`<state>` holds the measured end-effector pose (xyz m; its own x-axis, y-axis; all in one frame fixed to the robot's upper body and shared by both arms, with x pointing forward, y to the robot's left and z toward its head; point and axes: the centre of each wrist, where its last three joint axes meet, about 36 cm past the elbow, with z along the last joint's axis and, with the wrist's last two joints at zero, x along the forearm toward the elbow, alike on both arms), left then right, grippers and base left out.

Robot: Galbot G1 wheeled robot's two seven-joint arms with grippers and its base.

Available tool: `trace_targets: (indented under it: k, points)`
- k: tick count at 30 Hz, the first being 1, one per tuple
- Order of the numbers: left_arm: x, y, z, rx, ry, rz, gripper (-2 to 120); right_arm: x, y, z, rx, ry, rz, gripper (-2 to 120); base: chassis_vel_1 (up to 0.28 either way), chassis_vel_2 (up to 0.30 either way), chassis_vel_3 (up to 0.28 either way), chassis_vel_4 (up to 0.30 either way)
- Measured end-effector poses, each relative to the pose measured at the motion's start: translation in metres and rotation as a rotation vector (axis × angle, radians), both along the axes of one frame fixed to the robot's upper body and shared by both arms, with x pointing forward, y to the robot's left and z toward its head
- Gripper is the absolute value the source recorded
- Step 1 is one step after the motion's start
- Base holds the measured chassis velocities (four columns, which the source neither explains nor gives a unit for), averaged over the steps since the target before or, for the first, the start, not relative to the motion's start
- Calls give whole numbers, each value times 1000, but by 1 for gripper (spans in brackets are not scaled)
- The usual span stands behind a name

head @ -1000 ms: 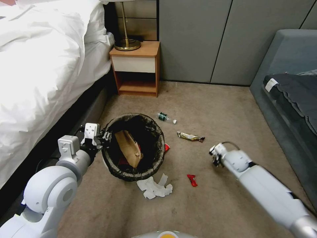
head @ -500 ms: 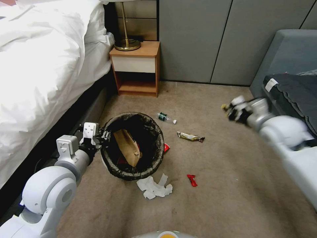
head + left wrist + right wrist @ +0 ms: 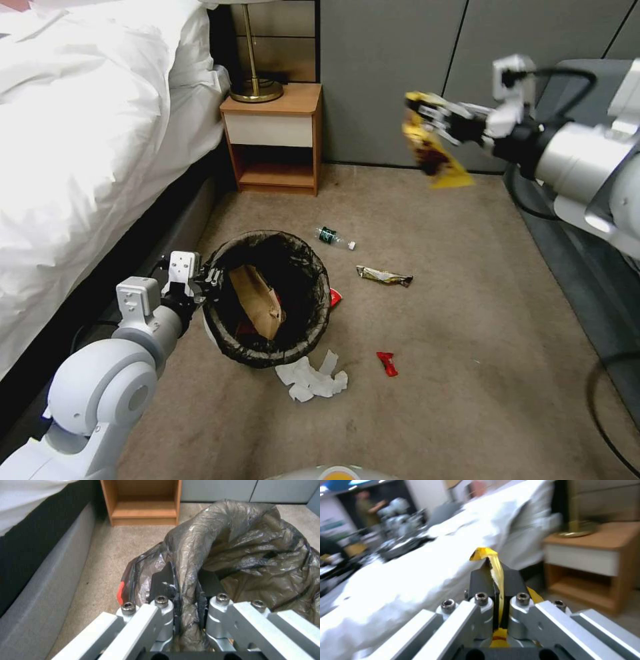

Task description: Pick up the trash bin, then pick up the garbage from the floor and place it into the trash bin.

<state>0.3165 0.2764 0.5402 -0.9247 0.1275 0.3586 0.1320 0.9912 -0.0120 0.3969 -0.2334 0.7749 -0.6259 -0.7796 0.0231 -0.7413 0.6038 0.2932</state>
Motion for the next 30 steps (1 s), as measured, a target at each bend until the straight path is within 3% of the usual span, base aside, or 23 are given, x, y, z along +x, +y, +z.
trace_targets:
  k: [8,11,17,30]
  points:
    - [2,1,-3,1,4,5,6,22,58,-13,-53,75,152,0,0,0,0,0]
    - [4,3,-4,3,8,9,6,32,99,-38,-102,152,193,0,0,0,0,0]
    - [5,3,-4,1,6,12,6,41,143,-71,-147,220,221,0,0,0,0,0]
    - [9,6,-7,1,10,21,6,49,182,-129,-151,338,227,0,0,0,0,0]
